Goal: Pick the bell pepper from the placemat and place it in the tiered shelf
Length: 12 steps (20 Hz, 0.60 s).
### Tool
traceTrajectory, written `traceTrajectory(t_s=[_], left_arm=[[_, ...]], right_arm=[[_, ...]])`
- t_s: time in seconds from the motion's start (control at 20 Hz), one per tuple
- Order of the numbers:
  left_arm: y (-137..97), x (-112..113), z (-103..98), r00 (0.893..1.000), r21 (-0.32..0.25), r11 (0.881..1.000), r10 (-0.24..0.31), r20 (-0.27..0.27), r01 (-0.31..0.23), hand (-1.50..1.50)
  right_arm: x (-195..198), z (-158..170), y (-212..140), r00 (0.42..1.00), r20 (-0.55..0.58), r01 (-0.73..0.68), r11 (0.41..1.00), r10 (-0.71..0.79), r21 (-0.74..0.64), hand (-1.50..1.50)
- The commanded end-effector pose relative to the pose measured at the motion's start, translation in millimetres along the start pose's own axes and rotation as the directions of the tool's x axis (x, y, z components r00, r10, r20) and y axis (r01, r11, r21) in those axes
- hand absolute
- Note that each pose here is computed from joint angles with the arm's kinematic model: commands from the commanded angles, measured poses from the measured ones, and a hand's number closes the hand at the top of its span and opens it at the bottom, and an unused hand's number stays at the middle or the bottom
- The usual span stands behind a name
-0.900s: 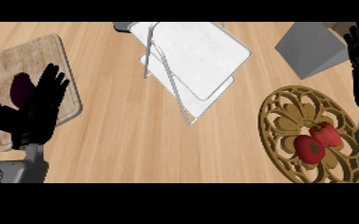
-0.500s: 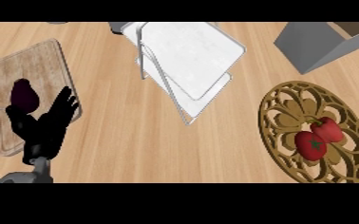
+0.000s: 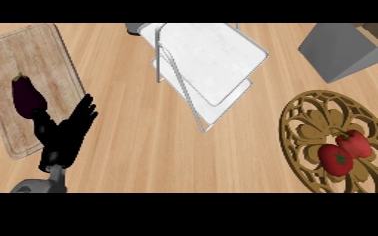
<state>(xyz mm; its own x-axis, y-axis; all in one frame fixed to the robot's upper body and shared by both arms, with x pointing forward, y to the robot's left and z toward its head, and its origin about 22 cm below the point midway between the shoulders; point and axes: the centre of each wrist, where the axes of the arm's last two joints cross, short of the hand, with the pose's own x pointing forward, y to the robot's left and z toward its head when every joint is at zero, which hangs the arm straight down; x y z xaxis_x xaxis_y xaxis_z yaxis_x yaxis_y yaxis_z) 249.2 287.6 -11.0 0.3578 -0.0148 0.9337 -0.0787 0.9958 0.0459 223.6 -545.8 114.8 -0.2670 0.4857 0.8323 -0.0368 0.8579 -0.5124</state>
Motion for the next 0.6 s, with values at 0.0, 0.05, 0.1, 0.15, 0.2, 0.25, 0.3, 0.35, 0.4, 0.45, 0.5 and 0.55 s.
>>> traceTrajectory(t_s=[0.0,0.05,0.1,0.15,0.2,0.25,0.3,0.35,0.4,0.45,0.5,0.55], left_arm=[[14.5,-9.6,-5.4,0.997,0.001,1.000,-0.008,-0.079,0.008,0.00],[10.0,-2.7,-3.3,0.997,-0.009,1.000,0.002,-0.079,-0.003,0.00],[0.2,-9.9,1.2,0.995,-0.016,1.000,-0.006,-0.096,0.005,0.00],[2.8,-23.9,7.1,0.995,0.003,1.000,-0.003,-0.101,0.003,0.00],[11.1,-13.3,-5.0,0.997,0.013,1.000,-0.006,-0.081,0.007,0.00],[17.1,-12.1,-4.5,0.997,0.005,1.000,-0.009,-0.077,0.009,0.00],[-6.5,-15.8,1.5,0.997,-0.005,1.000,0.007,-0.081,-0.007,0.00],[2.8,-1.9,3.6,0.996,0.006,1.000,-0.008,-0.084,0.008,0.00],[0.4,-3.3,-6.1,0.996,-0.002,1.000,0.010,-0.087,-0.010,0.00],[3.7,-14.3,-1.7,0.994,0.011,1.000,-0.001,-0.105,0.002,0.00],[17.7,-12.9,-11.9,0.997,0.022,1.000,0.006,-0.077,-0.004,0.00],[8.9,-22.7,-1.2,0.996,0.029,1.000,-0.002,-0.090,0.005,0.00]], right_arm=[[8.0,12.4,-27.9,0.997,0.061,0.026,0.982,-0.038,0.188,-1.50],[14.4,12.3,-36.6,0.999,0.040,0.021,0.975,-0.030,0.219,-1.50],[8.2,22.9,-29.5,0.999,0.024,0.014,0.963,-0.021,0.269,-1.50],[17.4,18.4,-38.1,1.000,0.016,-0.009,0.961,0.005,0.278,-1.50],[21.4,15.1,-39.9,0.999,0.037,-0.022,0.955,0.012,0.295,-1.50],[29.1,-0.6,-36.2,0.998,0.032,-0.053,0.940,0.045,0.337,-1.50],[31.8,5.8,-38.0,0.998,0.031,-0.064,0.932,0.056,0.358,-1.50],[41.0,6.6,-48.1,0.996,0.019,-0.086,0.926,0.085,0.369,-1.50],[39.4,1.5,-37.8,0.992,0.021,-0.119,0.907,0.120,0.405,-1.50],[51.6,-7.7,-41.7,0.987,0.015,-0.150,0.904,0.157,0.401,-1.50],[32.1,-1.8,-20.3,0.984,0.001,-0.163,0.900,0.178,0.405,-1.50],[48.4,-22.3,-12.6,0.976,-0.008,-0.194,0.893,0.215,0.405,-1.50]])
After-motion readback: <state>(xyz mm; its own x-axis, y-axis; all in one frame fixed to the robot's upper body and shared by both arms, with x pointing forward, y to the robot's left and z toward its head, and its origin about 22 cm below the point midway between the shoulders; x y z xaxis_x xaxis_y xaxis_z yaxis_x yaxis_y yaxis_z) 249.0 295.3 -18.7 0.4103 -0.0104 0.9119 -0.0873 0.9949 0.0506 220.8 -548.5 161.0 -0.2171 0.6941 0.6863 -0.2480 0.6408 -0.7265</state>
